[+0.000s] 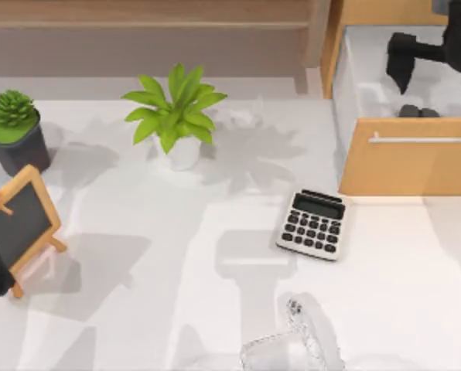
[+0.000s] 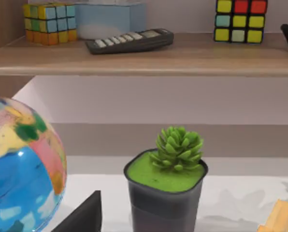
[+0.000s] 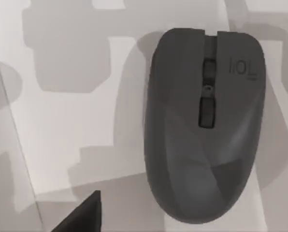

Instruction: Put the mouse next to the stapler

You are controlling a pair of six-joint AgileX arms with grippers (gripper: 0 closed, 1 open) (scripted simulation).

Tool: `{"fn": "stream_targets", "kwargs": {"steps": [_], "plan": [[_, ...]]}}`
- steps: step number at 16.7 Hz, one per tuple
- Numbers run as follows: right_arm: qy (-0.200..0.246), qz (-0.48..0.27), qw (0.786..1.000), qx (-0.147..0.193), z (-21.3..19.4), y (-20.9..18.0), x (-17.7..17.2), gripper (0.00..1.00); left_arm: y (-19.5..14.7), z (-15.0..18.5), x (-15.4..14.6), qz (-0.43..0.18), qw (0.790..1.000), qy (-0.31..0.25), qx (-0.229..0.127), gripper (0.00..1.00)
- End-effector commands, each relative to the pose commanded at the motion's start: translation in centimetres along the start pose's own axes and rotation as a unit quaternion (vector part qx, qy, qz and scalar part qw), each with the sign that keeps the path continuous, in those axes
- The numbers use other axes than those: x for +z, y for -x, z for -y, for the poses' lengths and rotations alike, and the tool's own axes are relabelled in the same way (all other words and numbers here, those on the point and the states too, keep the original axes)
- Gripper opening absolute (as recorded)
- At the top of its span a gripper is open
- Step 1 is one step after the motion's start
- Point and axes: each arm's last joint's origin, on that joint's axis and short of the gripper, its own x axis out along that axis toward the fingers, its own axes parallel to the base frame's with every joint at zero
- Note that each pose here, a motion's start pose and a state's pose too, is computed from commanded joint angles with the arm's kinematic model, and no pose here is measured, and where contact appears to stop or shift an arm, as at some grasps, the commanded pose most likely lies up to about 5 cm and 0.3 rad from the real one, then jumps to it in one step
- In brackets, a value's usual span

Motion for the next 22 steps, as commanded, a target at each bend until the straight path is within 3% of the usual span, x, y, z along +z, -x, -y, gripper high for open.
{"fn": "stream_targets", "kwargs": {"steps": [5, 22], "plan": [[-0.023, -0.068, 0.997, -0.029, -1.0, -5.4, 1.4, 1.0, 0.0, 0.0, 0.0, 0.0, 1.0, 0.0, 0.0, 1.0], [-0.027, -0.07, 0.997, -0.03, -0.9, -6.6, 1.3, 1.0, 0.0, 0.0, 0.0, 0.0, 1.0, 0.0, 0.0, 1.0]]}}
